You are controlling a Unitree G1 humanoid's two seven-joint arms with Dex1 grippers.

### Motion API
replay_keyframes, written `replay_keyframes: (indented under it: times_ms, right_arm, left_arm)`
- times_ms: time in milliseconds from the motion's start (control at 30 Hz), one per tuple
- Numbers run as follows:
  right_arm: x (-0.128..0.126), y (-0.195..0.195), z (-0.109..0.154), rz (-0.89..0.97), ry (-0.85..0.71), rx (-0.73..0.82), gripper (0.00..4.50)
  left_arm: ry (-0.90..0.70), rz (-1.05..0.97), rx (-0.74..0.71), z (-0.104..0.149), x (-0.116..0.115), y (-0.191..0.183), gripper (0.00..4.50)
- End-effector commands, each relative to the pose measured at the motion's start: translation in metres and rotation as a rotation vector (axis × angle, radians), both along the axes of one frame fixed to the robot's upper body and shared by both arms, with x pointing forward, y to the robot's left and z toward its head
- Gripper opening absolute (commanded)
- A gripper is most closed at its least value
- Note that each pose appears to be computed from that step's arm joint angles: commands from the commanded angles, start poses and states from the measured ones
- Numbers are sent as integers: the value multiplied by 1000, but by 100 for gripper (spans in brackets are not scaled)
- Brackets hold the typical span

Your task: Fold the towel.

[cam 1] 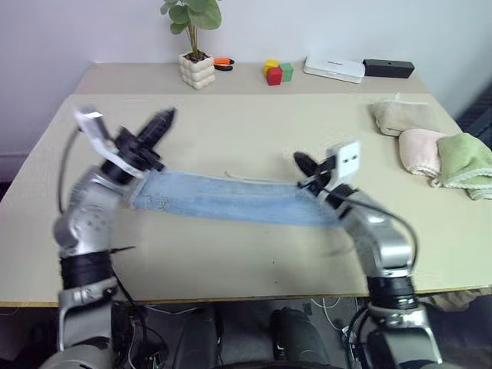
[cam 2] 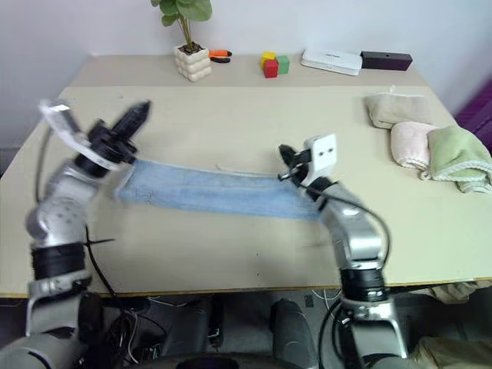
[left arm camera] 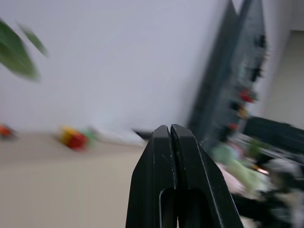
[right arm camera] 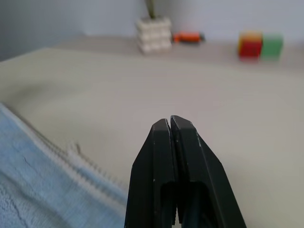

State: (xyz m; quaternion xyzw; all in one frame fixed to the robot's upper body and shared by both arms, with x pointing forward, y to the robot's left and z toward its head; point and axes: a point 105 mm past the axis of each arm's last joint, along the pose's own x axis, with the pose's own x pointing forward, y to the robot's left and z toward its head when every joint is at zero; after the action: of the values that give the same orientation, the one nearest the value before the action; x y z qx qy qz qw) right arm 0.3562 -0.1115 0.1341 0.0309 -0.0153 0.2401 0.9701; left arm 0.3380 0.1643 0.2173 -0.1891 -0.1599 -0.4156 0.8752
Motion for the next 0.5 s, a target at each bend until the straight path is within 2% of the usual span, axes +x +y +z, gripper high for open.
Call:
replay_keyframes:
  times_ms: [33, 133, 200, 333, 500]
  right_arm:
    - [-4, 5, 7, -38, -46, -28, 2]
    - [-4, 1, -20, -104, 20, -63, 2]
    - [-3, -10, -35, -151, 50, -92, 2]
    - [1, -37, -49, -258, 83, -169, 2]
    - [5, -54, -46, -318, 63, -228, 2]
  left_arm:
    - [34, 51, 7, -11, 1, -3, 0]
    - [152, 117, -11, -52, 14, -13, 0]
    - [200, 203, 31, -74, 28, -11, 0]
    - [264, 296, 72, -96, 40, 12, 0]
    - [304, 417, 117, -114, 46, 47, 0]
